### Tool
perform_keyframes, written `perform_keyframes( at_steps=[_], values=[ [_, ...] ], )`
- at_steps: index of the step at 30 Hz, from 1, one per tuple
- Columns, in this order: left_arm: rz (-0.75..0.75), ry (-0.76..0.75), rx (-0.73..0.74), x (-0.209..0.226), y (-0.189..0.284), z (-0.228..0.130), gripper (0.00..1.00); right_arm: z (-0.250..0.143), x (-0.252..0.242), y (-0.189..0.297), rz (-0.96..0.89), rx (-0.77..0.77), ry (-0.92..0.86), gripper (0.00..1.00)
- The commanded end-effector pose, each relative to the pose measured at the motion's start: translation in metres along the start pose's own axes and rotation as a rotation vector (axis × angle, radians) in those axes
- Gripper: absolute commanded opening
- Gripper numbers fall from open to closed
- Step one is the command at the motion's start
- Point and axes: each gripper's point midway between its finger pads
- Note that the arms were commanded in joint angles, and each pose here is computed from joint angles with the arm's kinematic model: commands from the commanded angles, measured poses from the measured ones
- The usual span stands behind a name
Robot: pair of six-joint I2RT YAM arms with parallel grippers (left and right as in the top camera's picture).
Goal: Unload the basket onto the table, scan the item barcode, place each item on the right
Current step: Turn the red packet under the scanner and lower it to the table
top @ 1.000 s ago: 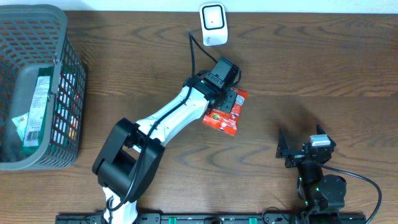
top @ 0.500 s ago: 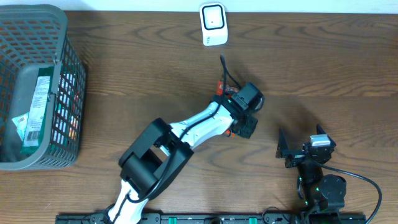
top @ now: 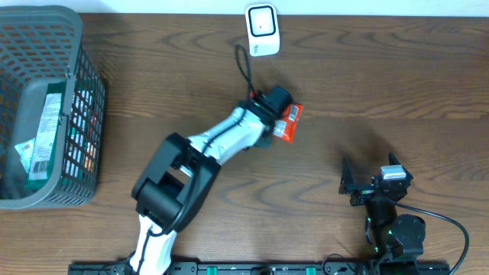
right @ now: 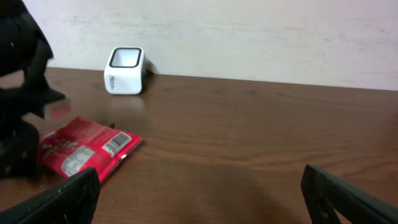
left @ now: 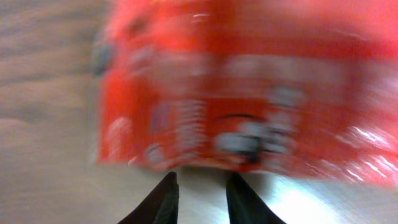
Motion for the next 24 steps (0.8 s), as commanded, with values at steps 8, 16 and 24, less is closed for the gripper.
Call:
perform_keyframes(
  at_steps=[8,16,24],
  values=[
    [-0.338,0.177,-0.119,-0.003,-0.011,0.038,0.51,0.000,-0.002,0.000,-0.005,-0.002,0.011,0.99],
    [-0.414,0.223,-0.132,-0.021,-0.005,0.045,0.53,0.000,-0.002,0.000,-0.005,-0.002,0.011,0.99],
    [-0.419,0.214,-0.199,-0.025,0.000,0.060,0.47,0.000,-0.002,0.000,-0.005,-0.002,0.011,0.99]
  ],
)
Point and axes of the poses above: each gripper's point midway between its finger pads, its own y axis back along the fingers, its own x axis along the line the jaws close on, z = x × y, and after that the axes turned 13 degrees about -y, right-handed
